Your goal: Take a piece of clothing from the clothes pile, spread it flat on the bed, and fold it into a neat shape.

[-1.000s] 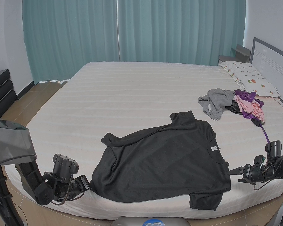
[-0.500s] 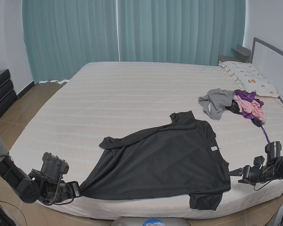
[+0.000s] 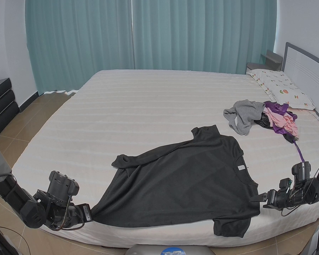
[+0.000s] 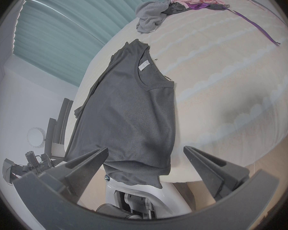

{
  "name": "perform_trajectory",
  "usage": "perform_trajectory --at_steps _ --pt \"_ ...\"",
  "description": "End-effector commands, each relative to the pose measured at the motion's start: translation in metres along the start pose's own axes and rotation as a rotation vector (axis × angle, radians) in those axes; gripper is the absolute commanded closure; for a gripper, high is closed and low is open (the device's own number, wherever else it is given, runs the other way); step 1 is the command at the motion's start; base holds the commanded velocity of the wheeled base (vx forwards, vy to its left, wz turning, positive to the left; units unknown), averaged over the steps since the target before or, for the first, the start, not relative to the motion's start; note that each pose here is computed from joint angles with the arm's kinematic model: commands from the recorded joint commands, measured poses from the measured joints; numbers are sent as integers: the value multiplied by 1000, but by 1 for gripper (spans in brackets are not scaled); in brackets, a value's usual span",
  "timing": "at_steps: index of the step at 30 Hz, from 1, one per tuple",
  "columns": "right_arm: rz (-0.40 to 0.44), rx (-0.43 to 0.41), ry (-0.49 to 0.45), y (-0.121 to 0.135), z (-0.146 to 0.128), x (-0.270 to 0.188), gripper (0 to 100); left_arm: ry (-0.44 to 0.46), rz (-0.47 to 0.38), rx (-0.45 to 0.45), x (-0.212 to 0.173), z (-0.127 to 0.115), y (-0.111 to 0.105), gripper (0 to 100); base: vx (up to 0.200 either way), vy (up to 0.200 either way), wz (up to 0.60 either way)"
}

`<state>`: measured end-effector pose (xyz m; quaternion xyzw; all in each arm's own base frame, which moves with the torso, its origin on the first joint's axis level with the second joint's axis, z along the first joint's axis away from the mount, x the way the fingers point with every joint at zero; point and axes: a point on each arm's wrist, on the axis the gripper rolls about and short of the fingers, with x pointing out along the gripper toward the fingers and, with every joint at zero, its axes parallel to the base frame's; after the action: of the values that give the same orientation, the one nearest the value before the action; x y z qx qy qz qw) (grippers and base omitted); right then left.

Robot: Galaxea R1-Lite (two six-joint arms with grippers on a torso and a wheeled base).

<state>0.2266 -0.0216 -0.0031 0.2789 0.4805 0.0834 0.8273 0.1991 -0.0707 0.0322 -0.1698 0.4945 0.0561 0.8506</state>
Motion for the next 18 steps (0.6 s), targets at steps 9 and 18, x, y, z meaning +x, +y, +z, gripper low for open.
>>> perform_trajectory --at_steps 9,18 --pt "-38 49 -72 -6 7 32 0 4 -6 -5 2 2 -1 100 0 0 0" --pt "-52 53 -93 -6 10 32 100 -1 -6 -11 2 3 0 100 0 0 0"
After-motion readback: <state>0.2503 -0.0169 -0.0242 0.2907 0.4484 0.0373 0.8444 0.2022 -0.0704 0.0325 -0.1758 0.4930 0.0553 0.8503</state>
